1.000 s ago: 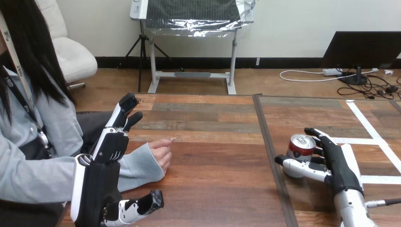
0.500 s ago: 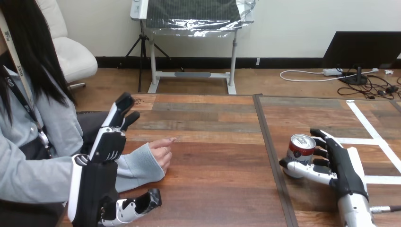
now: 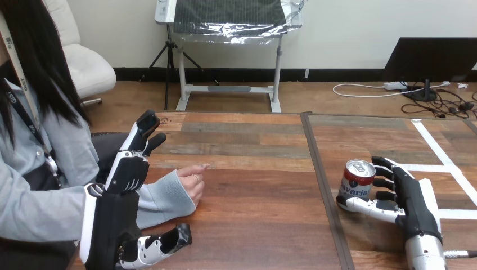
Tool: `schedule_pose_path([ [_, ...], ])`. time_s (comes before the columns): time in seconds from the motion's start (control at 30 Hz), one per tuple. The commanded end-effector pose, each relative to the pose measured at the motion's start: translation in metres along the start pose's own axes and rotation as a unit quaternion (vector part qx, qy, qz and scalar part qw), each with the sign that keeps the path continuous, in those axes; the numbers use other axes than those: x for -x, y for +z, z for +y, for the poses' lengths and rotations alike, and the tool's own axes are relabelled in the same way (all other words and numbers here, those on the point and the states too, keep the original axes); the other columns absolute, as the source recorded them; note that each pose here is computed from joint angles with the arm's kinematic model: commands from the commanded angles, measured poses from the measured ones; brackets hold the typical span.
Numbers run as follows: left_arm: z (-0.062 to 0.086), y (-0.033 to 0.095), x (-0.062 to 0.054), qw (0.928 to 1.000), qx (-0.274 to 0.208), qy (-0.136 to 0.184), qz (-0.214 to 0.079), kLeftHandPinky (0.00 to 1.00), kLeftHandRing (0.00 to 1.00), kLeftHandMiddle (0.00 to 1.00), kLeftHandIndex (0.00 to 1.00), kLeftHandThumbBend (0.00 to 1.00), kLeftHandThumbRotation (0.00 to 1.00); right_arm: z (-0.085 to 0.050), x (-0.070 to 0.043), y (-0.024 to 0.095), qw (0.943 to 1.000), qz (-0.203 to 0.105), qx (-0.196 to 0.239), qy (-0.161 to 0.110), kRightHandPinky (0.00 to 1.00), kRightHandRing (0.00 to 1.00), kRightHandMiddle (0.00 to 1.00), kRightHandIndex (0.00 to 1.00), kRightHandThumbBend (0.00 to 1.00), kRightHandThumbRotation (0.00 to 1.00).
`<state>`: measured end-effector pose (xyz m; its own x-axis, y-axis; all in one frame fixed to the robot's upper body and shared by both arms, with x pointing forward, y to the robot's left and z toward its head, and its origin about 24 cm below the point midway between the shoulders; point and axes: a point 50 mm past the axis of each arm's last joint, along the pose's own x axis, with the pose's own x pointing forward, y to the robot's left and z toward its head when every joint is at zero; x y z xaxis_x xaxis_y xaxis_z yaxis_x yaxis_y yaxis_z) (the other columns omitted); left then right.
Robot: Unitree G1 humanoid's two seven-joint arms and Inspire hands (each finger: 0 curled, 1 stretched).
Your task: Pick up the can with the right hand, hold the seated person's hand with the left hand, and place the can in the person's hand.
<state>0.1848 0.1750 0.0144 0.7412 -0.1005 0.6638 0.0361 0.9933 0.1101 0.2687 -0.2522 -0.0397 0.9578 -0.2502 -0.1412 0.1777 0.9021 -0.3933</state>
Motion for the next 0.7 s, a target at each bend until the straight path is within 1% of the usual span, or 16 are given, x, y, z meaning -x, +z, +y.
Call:
schedule_pose_path([
  [0.0, -0.0007, 0.0025, -0.0215, 0.9988, 0.003, -0.006, -0.048, 0.87, 0.93, 0.94, 0.89, 1.0, 0.65, 0.0001, -0.0083, 0.015, 0.9994, -0.03, -0.012, -0.016, 0.67, 0.73, 0.77, 0.78, 0.95, 0.01],
  [0.13, -0.0016, 0.0024, -0.0218, 0.9988, 0.006, -0.007, -0.047, 0.87, 0.93, 0.94, 0.89, 1.0, 0.66, -0.0004, -0.009, 0.0149, 0.9994, -0.026, -0.006, -0.022, 0.64, 0.69, 0.73, 0.75, 0.93, 0.0],
  [0.33, -0.002, 0.0024, -0.0214, 0.9989, 0.009, -0.009, -0.045, 0.88, 0.93, 0.94, 0.89, 1.0, 0.64, -0.0017, -0.0105, 0.0156, 0.9994, -0.024, 0.006, -0.026, 0.58, 0.64, 0.69, 0.7, 0.9, 0.0],
  [0.37, -0.002, 0.0023, -0.0214, 0.9989, 0.009, -0.009, -0.045, 0.88, 0.93, 0.94, 0.89, 1.0, 0.64, -0.002, -0.0109, 0.0157, 0.9994, -0.023, 0.007, -0.026, 0.55, 0.61, 0.66, 0.68, 0.89, 0.0],
  [0.43, -0.0021, 0.0025, -0.0215, 0.9989, 0.009, -0.009, -0.045, 0.88, 0.93, 0.94, 0.89, 1.0, 0.64, -0.0027, -0.0121, 0.016, 0.9993, -0.019, 0.012, -0.028, 0.53, 0.6, 0.65, 0.67, 0.88, 0.0],
  [0.53, -0.0021, 0.0029, -0.0214, 0.9988, 0.008, -0.008, -0.047, 0.87, 0.93, 0.94, 0.89, 1.0, 0.64, -0.0037, -0.0136, 0.0164, 0.9992, -0.014, 0.021, -0.031, 0.47, 0.54, 0.63, 0.65, 0.87, 0.0],
  [0.67, -0.0016, 0.0032, -0.0207, 0.9988, 0.004, -0.008, -0.047, 0.86, 0.92, 0.94, 0.89, 1.0, 0.64, -0.0052, -0.0146, 0.0173, 0.9992, -0.014, 0.023, -0.031, 0.43, 0.5, 0.61, 0.61, 0.85, 0.0],
])
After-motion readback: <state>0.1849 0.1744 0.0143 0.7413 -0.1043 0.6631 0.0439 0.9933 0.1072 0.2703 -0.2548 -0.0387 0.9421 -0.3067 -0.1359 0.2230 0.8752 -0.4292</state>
